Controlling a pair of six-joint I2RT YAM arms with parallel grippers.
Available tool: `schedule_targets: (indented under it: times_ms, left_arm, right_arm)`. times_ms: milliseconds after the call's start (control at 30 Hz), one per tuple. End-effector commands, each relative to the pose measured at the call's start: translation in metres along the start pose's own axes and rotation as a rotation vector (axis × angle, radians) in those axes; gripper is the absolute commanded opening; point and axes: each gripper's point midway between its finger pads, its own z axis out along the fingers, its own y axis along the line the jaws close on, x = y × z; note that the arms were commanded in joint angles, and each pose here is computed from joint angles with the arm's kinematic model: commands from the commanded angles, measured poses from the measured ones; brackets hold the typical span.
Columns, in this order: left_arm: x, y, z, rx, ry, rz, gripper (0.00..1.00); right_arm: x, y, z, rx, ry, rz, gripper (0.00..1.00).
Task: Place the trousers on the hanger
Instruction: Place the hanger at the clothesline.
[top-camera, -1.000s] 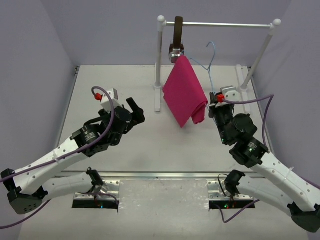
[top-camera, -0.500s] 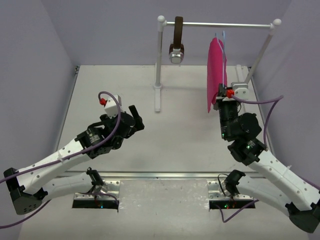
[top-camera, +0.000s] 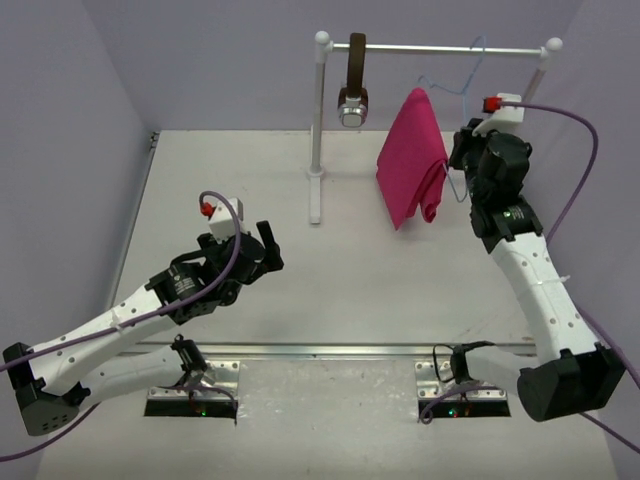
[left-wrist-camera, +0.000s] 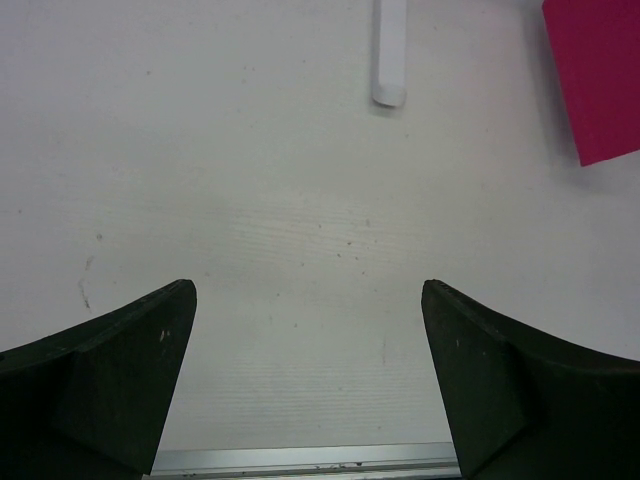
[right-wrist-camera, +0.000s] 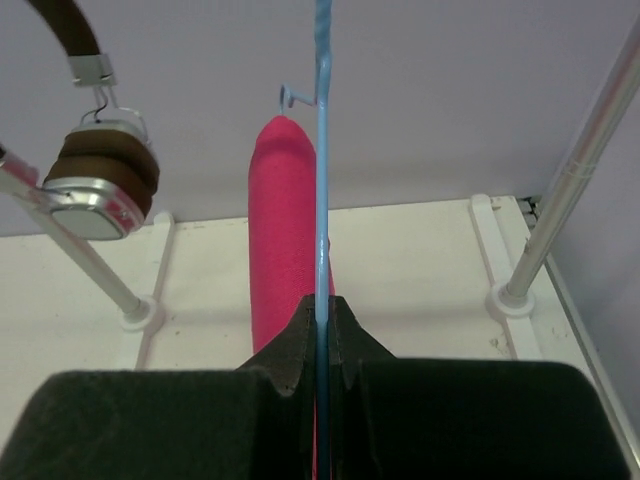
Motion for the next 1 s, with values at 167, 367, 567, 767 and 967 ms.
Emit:
schedule_targets:
  times_ms: [167, 367, 567, 767, 967]
  left_arm:
    - [-0.002, -0.007, -0.002, 0.069, -0.011, -0.015, 0.93]
    - [-0.002, -0.01, -0.005, 0.098, -0.01, -0.019, 0.93]
    - [0.0, -0.012, -0.003, 0.102, -0.008, -0.017, 0.93]
    - [0.0, -0.012, -0.003, 0.104, -0.006, -0.015, 0.93]
    - [0.001, -0.011, -0.004, 0.105, -0.003, -0.014, 0.93]
  right_arm:
    - [-0.121, -0.014, 0.013, -0.15, -0.326, 0.249, 0.0]
    - [-0.127, 0.0, 0.033, -0.221, -0.326, 0.178, 0.0]
    - [-0.117, 0.001, 0.049, -0.226, -0.316, 0.186, 0.0]
    - [-0.099, -0.01, 0.051, -0.23, -0.322, 0.237, 0.0]
    - [-0.075, -0.017, 0.054, -0.237, -0.294, 0.305, 0.0]
